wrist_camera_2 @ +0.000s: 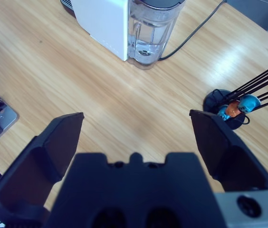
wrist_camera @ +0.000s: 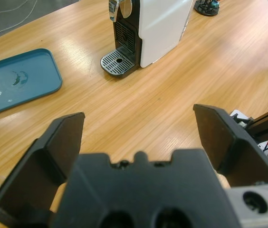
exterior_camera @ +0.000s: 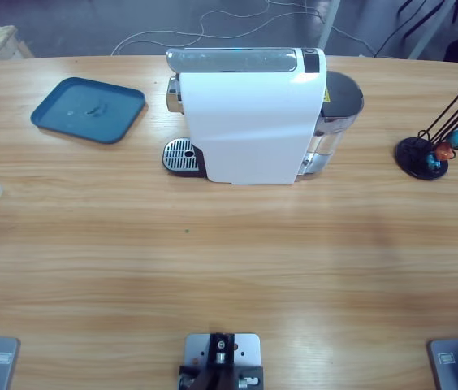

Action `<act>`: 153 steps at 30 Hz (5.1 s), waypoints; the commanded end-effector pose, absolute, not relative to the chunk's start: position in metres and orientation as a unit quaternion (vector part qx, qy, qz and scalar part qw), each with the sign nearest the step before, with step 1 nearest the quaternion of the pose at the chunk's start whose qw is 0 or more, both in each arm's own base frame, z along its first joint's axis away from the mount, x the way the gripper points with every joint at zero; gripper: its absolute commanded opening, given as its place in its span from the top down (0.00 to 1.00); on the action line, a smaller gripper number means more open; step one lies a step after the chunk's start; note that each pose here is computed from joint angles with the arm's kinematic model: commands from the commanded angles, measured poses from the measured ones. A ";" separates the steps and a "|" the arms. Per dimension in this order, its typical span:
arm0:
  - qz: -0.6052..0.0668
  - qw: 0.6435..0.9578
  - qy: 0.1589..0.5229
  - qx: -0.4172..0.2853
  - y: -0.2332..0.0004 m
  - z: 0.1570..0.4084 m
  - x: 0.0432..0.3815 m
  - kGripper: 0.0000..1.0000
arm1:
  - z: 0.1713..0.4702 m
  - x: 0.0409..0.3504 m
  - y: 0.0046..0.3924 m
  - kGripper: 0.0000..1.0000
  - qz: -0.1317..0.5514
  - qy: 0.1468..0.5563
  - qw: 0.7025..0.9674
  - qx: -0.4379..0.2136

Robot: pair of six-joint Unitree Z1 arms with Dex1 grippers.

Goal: Pour coffee

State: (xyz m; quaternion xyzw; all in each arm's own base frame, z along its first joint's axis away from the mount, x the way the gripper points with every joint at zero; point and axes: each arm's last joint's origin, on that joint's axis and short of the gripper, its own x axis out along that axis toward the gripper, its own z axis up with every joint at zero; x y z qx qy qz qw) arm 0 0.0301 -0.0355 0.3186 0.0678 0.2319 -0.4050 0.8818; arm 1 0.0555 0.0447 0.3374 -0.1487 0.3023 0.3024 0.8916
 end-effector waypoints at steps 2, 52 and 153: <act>-0.398 0.879 0.256 0.068 -0.038 0.305 0.033 0.01 | 0.333 0.057 0.046 0.00 0.300 0.309 0.888 -0.160; -0.382 0.725 0.507 -0.267 -0.212 0.310 0.317 0.86 | 0.334 0.057 0.046 0.00 0.300 0.311 0.888 -0.158; -0.368 0.889 0.248 0.110 -0.124 0.347 0.091 0.01 | 0.196 0.206 0.004 1.00 -0.102 0.335 0.933 0.085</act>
